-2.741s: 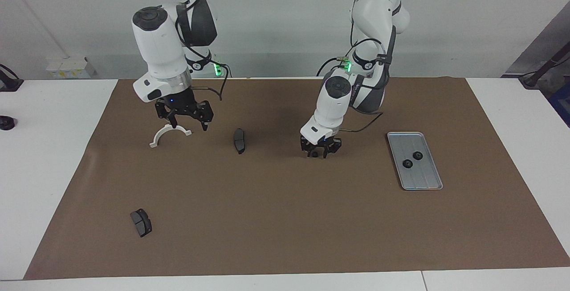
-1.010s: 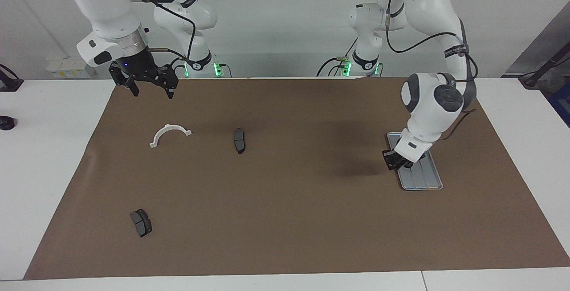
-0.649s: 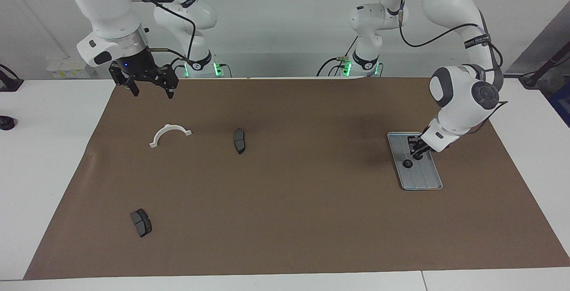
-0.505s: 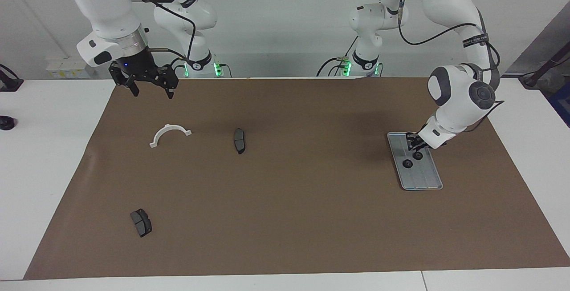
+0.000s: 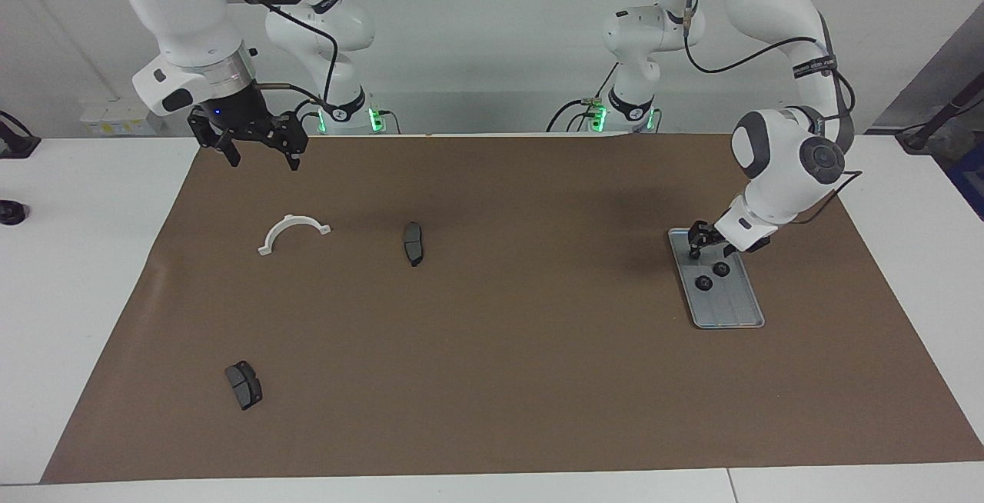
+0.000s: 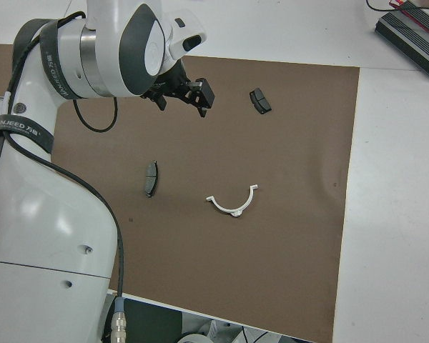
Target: Pick bearing gear from pile to tray
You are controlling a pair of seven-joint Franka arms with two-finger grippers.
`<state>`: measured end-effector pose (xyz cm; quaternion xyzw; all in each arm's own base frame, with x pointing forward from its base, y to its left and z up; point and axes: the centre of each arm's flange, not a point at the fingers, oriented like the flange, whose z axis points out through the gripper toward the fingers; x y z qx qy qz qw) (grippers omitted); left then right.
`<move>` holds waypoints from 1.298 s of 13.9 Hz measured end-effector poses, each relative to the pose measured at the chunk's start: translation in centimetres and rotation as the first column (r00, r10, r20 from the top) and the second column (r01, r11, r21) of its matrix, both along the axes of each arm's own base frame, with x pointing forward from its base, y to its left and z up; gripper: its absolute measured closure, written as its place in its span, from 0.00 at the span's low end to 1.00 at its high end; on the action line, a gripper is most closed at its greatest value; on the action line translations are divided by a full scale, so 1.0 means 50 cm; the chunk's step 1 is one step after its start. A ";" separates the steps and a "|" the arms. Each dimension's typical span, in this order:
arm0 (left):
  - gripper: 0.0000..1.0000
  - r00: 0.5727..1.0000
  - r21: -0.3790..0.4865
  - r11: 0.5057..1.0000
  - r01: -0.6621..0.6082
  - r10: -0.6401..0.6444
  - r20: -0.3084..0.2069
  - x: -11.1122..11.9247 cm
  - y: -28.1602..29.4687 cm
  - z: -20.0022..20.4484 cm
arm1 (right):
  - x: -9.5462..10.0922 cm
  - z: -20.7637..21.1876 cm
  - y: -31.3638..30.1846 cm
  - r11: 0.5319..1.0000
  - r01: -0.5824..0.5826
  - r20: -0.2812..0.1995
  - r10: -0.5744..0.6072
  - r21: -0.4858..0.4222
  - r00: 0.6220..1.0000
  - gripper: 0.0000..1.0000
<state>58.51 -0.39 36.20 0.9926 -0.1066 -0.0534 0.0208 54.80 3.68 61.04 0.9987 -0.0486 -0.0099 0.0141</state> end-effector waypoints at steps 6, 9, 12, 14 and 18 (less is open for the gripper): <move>0.00 0.995 -0.003 0.999 -0.049 0.049 0.084 0.058 -0.037 0.214 | 0.000 0.000 0.000 1.000 0.000 0.000 0.000 0.000 1.000 0.00; 0.00 0.993 -0.003 0.997 -0.082 0.082 0.086 0.062 -0.043 0.330 | 0.000 0.000 0.000 1.000 0.000 0.000 0.000 0.000 1.000 0.00; 0.00 0.987 -0.005 0.995 -0.104 0.104 0.119 0.049 -0.043 0.400 | 0.000 0.000 0.000 1.000 0.000 0.000 0.000 0.000 1.000 0.00; 0.00 0.985 -0.006 0.994 -0.111 0.110 0.132 0.037 -0.044 0.426 | 0.000 0.000 0.000 1.000 0.000 0.000 0.000 0.000 1.000 0.00; 0.00 0.986 -0.003 0.993 -0.116 0.116 0.124 0.027 -0.041 0.436 | 0.000 0.000 0.000 1.000 0.000 0.000 0.000 0.000 1.000 0.00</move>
